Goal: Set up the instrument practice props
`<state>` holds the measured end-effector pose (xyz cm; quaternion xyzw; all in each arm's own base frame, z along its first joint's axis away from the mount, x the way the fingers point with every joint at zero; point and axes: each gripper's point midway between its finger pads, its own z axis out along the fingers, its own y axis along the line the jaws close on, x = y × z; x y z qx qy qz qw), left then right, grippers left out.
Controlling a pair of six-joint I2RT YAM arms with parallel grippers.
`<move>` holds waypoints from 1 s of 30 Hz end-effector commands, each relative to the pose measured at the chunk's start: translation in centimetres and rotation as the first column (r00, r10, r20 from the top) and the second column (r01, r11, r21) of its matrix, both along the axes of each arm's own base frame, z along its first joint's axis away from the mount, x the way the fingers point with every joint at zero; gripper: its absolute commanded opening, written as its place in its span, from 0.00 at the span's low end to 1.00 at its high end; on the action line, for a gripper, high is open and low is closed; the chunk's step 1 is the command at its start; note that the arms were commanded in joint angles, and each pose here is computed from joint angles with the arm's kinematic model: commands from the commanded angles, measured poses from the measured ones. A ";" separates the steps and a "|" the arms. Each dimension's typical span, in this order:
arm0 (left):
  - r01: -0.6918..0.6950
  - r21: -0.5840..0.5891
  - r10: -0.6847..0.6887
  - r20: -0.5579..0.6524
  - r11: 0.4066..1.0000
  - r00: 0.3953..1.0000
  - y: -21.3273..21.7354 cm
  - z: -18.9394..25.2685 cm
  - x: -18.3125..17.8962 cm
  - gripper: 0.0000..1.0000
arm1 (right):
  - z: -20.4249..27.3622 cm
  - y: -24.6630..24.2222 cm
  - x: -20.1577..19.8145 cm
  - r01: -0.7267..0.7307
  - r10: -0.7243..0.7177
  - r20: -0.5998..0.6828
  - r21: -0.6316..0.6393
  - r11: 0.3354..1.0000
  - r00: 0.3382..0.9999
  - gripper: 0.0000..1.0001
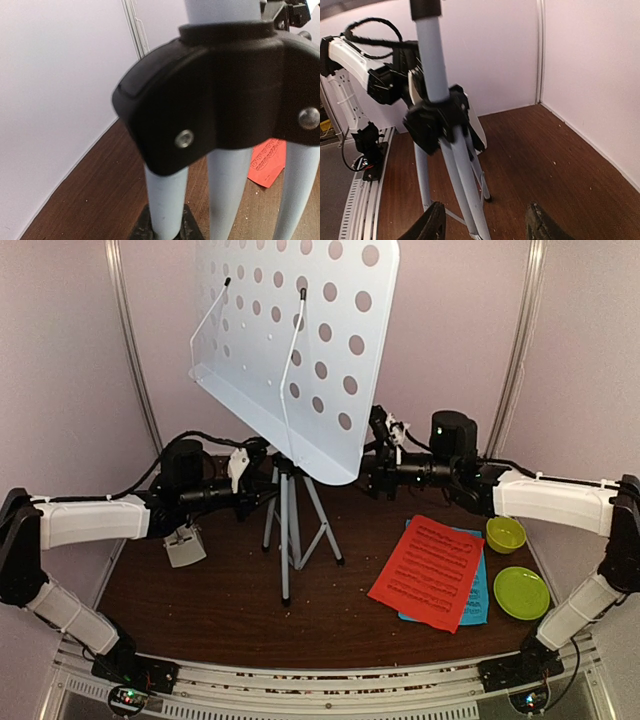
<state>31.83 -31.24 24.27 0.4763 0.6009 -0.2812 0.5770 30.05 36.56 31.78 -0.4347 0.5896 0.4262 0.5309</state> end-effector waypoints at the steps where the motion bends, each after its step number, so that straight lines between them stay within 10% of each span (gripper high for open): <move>1: -0.057 -0.026 0.057 -0.002 0.998 0.998 0.6 1.4 0.5 0.00 | 0.0 -0.8 1.1 0.129 -0.133 0.084 0.052 0.990 0.988 0.54; 11: -0.098 -0.004 0.098 -0.036 0.995 0.995 0.8 0.7 1.3 0.11 | -7.8 1.4 0.8 0.099 -0.097 0.031 -0.076 0.992 0.995 0.52; 18: -0.169 0.002 0.169 -0.055 0.986 0.984 2.1 0.0 1.3 0.40 | -11.5 1.4 -0.8 0.090 -0.093 -0.022 -0.134 0.987 0.995 0.52; 30: -0.254 0.074 0.264 -0.174 0.964 0.949 3.6 -6.2 1.4 0.50 | -16.5 2.0 -0.6 0.066 -0.089 -0.095 -0.227 0.972 0.992 0.53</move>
